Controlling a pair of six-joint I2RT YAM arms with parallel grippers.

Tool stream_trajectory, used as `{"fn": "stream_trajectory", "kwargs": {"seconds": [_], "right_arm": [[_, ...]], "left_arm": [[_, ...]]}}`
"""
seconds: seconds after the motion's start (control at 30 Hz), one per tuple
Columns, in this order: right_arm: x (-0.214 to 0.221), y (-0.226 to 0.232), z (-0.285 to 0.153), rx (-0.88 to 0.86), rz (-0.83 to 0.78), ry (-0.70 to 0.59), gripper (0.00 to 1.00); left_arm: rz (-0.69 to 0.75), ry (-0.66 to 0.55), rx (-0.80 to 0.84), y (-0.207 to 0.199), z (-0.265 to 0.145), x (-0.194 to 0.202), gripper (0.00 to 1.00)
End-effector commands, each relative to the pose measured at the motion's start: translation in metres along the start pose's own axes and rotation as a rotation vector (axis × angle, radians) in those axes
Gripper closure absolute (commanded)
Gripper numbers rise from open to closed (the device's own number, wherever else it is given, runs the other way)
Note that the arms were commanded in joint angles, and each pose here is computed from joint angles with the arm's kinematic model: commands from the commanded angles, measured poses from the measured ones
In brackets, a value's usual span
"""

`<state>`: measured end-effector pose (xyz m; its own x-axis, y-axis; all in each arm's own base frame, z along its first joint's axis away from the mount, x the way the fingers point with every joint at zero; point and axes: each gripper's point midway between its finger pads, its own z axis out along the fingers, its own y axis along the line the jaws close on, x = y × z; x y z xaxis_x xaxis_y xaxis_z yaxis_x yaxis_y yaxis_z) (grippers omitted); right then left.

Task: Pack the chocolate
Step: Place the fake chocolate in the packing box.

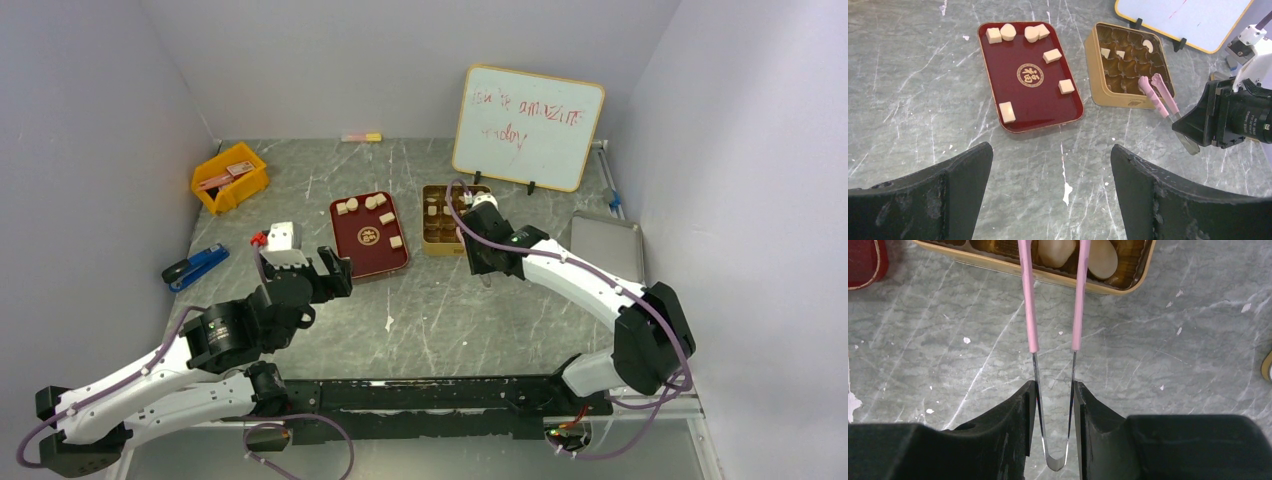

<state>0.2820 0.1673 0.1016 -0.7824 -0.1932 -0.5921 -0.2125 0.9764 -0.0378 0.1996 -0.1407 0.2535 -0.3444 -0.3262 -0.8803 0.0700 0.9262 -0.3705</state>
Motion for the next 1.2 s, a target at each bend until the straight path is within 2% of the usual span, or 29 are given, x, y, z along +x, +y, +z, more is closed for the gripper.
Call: {"fn": "stream_trajectory", "kwargs": {"seconds": [0.0, 0.27, 0.6, 1.17], "right_arm": [[-0.013, 0.003, 0.003, -0.013, 0.013, -0.043, 0.65], [-0.019, 0.003, 0.0, -0.018, 0.014, -0.062, 0.65], [-0.041, 0.005, -0.013, -0.036, 0.017, -0.135, 0.77], [-0.074, 0.02, -0.03, -0.103, -0.005, -0.199, 0.8]], "left_arm": [[-0.017, -0.022, 0.008, -0.004, 0.0, -0.007, 0.08], [-0.018, -0.021, 0.008, -0.004, 0.0, -0.007, 0.08], [-0.023, -0.018, 0.004, -0.004, 0.0, -0.005, 0.08], [-0.022, -0.015, 0.002, -0.006, 0.002, -0.005, 0.08]]}}
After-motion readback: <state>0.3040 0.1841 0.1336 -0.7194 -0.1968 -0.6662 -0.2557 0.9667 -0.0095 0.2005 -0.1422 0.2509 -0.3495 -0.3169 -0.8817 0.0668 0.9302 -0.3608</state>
